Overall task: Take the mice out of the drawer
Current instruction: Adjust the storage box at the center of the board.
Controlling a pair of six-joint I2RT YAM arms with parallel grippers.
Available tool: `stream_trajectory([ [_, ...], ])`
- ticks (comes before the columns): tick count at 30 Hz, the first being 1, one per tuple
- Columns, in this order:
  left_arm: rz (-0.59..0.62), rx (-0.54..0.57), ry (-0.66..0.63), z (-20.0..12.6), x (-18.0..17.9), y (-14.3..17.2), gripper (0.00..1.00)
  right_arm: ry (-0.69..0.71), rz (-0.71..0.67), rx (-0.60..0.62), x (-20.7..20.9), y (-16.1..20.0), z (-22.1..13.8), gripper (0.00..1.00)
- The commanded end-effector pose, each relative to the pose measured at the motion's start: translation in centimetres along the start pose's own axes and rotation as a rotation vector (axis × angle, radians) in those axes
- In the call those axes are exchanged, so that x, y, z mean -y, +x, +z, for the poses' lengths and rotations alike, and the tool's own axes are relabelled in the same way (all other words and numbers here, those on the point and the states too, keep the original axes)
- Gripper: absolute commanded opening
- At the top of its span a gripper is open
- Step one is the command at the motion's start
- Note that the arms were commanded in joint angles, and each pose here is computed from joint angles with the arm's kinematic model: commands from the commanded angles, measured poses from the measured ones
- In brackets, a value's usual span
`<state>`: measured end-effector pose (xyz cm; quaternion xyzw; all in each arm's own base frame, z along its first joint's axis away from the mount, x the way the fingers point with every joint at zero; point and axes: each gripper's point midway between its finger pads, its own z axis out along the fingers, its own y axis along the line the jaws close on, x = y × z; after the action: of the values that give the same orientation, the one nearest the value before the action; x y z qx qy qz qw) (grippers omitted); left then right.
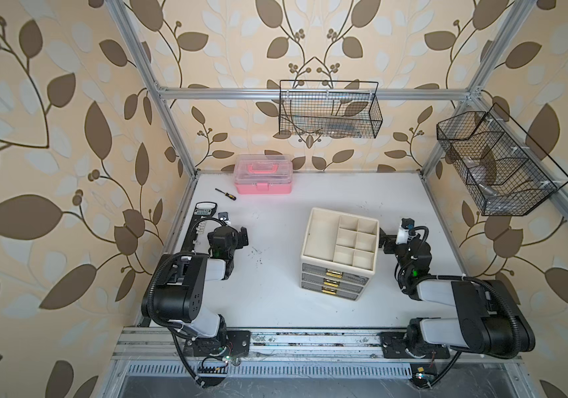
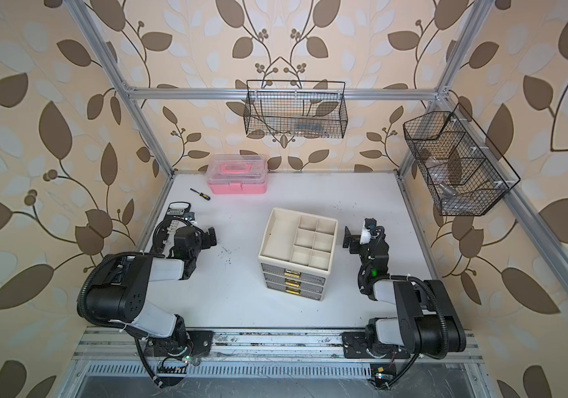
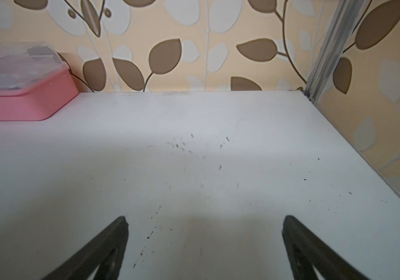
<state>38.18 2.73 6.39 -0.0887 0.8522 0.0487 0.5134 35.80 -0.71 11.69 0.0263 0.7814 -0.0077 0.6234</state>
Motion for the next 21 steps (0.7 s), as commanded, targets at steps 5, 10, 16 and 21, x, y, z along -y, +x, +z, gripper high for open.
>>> stream_trajectory([
  [5, -0.018, 0.042, -0.005, -0.38, -0.35, -1.38, 0.99, -0.002, -0.018, 0.001, 0.00, 0.14, -0.34, 1.00],
  [10, -0.018, 0.042, -0.005, -0.38, -0.35, -1.36, 0.99, -0.003, -0.018, 0.000, 0.01, 0.16, -0.33, 1.00],
  [16, -0.018, 0.040, -0.003, -0.35, -0.30, -1.33, 0.99, -0.007, -0.017, 0.002, -0.01, 0.08, -0.30, 1.00],
  [21, -0.018, 0.043, -0.004, -0.45, -0.36, -1.32, 0.99, -0.008, -0.016, 0.001, -0.04, 0.14, -0.33, 1.00],
])
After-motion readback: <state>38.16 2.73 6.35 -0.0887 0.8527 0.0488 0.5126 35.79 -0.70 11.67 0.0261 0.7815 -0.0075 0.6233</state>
